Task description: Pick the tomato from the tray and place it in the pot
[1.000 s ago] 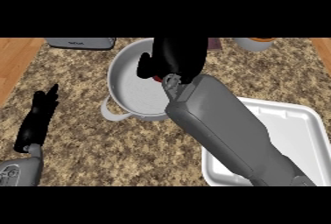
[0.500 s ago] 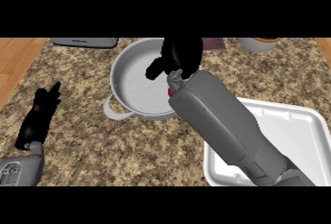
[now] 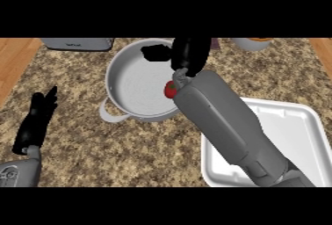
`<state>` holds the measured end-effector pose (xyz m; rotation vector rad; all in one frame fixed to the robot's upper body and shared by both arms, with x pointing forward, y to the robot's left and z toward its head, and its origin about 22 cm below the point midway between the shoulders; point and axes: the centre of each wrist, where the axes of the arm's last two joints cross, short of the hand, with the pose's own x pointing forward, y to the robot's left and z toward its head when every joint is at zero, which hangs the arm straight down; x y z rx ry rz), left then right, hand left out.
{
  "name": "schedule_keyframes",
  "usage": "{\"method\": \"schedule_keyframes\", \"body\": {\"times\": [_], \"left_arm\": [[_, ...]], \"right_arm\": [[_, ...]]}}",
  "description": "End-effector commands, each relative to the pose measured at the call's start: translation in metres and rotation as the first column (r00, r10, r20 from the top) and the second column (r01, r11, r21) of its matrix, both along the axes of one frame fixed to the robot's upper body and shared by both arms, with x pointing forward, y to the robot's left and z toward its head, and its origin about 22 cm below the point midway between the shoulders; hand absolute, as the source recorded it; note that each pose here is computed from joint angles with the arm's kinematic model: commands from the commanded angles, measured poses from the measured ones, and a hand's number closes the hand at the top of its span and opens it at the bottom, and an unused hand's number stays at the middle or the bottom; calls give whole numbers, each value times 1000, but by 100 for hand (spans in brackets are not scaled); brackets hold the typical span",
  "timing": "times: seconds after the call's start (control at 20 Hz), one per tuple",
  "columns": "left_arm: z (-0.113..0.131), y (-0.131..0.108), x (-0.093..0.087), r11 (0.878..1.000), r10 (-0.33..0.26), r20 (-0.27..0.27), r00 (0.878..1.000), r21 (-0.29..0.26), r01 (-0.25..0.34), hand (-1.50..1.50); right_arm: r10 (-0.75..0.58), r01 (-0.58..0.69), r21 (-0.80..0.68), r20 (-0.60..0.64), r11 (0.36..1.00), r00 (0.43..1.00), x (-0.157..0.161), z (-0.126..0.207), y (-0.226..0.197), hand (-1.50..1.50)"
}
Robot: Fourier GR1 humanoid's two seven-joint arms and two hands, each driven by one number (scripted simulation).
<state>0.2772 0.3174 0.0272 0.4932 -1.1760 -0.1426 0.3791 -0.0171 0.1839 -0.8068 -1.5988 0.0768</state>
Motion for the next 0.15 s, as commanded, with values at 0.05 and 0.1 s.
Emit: {"method": "schedule_keyframes", "body": {"times": [0.05,0.1], "left_arm": [[-4,21,-14,999,46,-16,999,8,-46,0],[-6,20,-16,998,61,-11,998,7,-61,0]], "right_arm": [[-140,121,166,112,979,984,-3,-11,-11,-150],[-135,114,179,108,977,985,-10,-19,-22,-150]]}}
